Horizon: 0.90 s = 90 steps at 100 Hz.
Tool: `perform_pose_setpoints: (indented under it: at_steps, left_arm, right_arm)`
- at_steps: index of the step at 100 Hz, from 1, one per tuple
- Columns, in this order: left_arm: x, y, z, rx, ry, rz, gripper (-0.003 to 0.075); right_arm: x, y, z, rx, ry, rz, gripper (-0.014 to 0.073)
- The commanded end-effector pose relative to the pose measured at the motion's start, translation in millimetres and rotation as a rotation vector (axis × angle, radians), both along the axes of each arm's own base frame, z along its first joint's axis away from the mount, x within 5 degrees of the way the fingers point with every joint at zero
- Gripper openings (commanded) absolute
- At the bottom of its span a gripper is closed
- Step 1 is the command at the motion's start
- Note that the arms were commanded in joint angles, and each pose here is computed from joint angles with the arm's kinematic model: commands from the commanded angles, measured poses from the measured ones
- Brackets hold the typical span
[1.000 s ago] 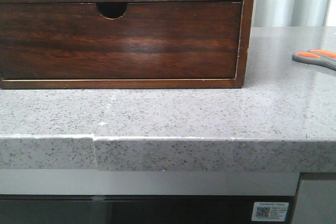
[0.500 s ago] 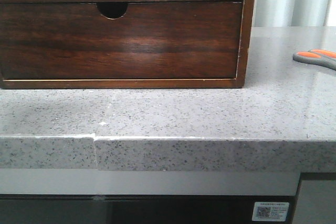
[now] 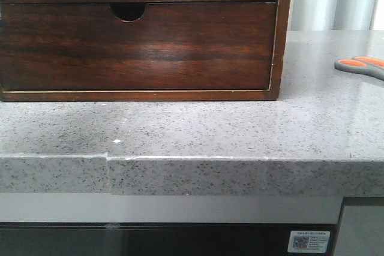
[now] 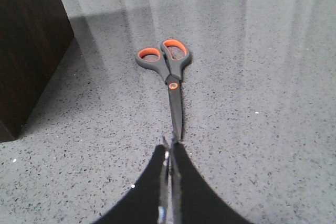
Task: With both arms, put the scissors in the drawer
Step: 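Grasp the drawer handle with the left gripper and pull it open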
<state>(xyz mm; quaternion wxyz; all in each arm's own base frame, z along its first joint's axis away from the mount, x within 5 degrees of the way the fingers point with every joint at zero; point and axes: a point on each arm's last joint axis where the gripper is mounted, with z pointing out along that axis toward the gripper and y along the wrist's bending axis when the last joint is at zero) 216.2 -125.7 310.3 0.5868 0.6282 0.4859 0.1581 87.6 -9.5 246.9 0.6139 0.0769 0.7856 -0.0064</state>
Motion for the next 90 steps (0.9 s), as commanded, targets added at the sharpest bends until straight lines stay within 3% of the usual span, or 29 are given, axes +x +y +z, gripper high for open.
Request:
perform_pose_setpoints:
  at_steps: [1,29,60,90]
  left_arm:
    - [0.8,-5.0,17.2,-0.051,-0.035,-0.020,0.0337]
    - [0.4,-5.4,17.0,-0.014,-0.056,-0.035,-0.0020]
    - [-2.7,-8.0,18.3,-0.013,-0.062,-0.053,-0.0018]
    - [-34.6,-15.9,11.5,-0.016,-0.063,-0.146,-0.0018]
  right_arm:
    - [3.5,-0.3,14.8,-0.024,-0.087,0.004,-0.0061]
    - [3.5,-0.3,14.7,-0.024,-0.085,0.004,-0.0061]
    - [3.5,-0.3,14.7,-0.024,-0.085,0.004,-0.0061]
    - [3.5,-0.3,14.7,-0.024,-0.085,0.004,-0.0061]
